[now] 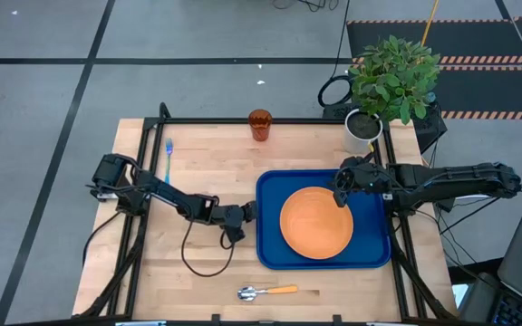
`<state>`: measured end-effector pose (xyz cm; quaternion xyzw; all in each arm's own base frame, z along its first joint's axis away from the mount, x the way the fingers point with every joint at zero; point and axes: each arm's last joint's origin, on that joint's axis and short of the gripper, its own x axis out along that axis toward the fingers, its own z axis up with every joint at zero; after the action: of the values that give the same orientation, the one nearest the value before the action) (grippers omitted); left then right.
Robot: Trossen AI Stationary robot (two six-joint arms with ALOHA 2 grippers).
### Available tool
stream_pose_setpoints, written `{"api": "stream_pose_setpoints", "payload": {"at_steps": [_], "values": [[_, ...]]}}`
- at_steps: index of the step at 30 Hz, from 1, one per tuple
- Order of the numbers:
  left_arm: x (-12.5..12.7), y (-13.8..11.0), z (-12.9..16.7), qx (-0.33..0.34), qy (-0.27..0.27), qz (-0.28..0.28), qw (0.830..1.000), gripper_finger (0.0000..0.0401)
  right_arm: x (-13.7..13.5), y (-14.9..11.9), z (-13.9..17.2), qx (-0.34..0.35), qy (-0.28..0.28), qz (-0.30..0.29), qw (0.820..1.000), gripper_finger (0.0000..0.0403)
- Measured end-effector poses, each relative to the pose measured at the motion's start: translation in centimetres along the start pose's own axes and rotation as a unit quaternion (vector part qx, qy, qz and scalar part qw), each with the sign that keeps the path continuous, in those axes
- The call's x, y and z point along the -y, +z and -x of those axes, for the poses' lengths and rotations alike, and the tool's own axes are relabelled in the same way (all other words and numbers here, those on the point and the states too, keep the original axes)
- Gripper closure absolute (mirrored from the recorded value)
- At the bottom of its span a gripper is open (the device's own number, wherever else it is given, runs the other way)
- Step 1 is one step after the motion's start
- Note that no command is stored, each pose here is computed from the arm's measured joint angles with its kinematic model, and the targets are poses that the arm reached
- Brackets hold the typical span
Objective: Pick and place plate/cup/fork/spoon on tray
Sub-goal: Move the blue serving tray to the middle of the table
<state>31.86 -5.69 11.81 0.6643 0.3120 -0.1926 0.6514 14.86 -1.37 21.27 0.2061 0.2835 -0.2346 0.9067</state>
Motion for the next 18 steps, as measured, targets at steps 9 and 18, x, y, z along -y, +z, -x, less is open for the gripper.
{"api": "stream_pose_setpoints", "payload": {"at_steps": [9, 18], "values": [[-0.17, -0.51, -0.19, 0.015, 0.0, 0.001, 1.0, 0.0283, -0.18, 0.32, 0.01, 0.016, 0.009, -0.001, 1.0, 0.0264], [-0.27, -0.75, -0.3, 0.036, -0.001, -0.001, 0.999, 0.0283, -0.18, 0.3, 0.01, 0.015, 0.009, 0.0, 1.0, 0.0264]]}}
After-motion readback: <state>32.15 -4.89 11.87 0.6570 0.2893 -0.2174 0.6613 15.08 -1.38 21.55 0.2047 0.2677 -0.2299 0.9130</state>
